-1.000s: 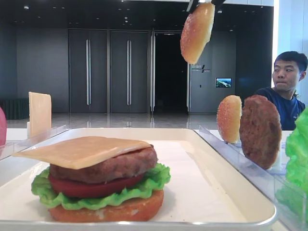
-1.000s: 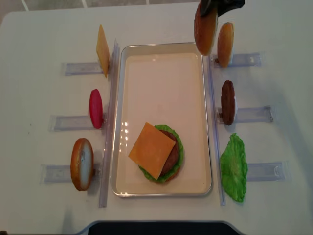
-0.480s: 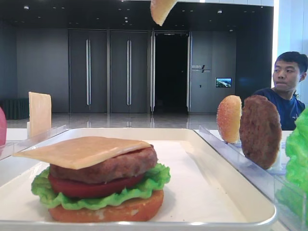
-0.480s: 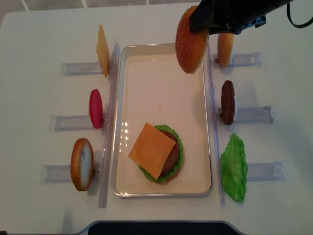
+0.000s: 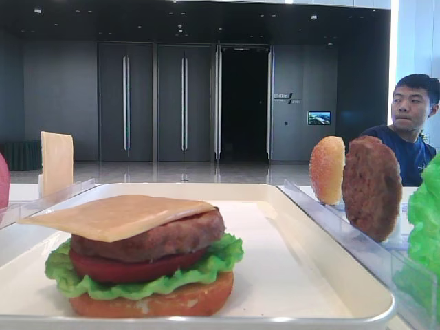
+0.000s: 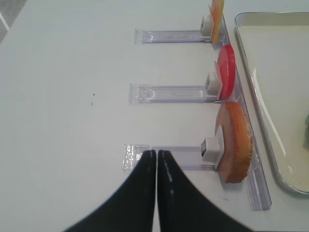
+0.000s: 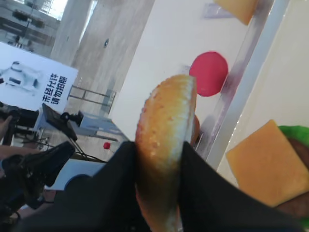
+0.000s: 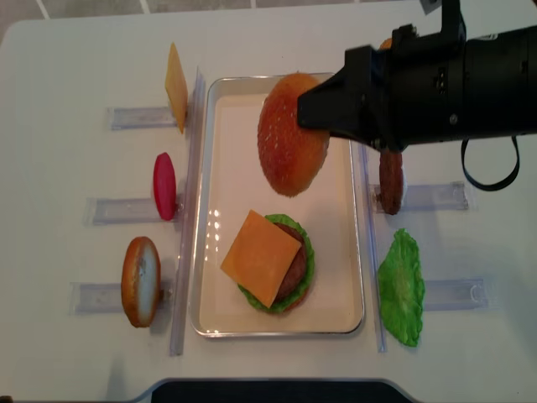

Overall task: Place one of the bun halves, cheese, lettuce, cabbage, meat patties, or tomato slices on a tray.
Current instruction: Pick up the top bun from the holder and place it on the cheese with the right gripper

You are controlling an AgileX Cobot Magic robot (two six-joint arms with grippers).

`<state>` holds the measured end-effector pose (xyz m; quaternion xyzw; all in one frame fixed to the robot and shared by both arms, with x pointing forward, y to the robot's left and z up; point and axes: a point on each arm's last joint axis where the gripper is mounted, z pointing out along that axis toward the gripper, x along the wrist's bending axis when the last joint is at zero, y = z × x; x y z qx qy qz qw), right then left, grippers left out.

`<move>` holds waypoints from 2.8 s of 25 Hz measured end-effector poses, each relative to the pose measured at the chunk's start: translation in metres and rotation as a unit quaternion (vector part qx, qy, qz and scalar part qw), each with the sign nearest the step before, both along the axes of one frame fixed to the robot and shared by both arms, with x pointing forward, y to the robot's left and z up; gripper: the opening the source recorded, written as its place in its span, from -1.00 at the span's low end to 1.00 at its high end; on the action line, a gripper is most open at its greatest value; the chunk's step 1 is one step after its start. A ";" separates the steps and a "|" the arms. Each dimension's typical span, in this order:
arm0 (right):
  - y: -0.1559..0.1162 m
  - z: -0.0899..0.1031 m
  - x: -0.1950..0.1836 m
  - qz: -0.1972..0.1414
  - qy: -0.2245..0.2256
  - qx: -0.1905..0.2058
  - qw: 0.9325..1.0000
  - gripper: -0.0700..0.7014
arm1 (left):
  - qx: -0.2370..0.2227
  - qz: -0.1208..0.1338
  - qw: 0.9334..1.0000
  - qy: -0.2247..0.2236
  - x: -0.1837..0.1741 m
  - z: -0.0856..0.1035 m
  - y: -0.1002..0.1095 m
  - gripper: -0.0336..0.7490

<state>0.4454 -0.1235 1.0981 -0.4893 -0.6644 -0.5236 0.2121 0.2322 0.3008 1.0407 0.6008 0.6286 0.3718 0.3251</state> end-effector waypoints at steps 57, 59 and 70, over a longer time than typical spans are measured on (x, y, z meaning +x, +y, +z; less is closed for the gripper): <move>0.036 -0.116 0.025 0.063 0.096 0.036 0.993 -0.26 | 0.000 0.000 1.000 0.000 0.000 0.000 0.000 -0.91; 0.035 -0.118 0.023 0.064 0.101 0.038 0.992 -0.26 | 0.000 0.000 1.000 0.000 0.000 0.000 0.000 -0.91; 0.031 -0.127 0.017 0.059 0.103 0.034 0.992 -0.27 | 0.000 0.000 1.000 0.000 0.000 0.000 0.000 -0.91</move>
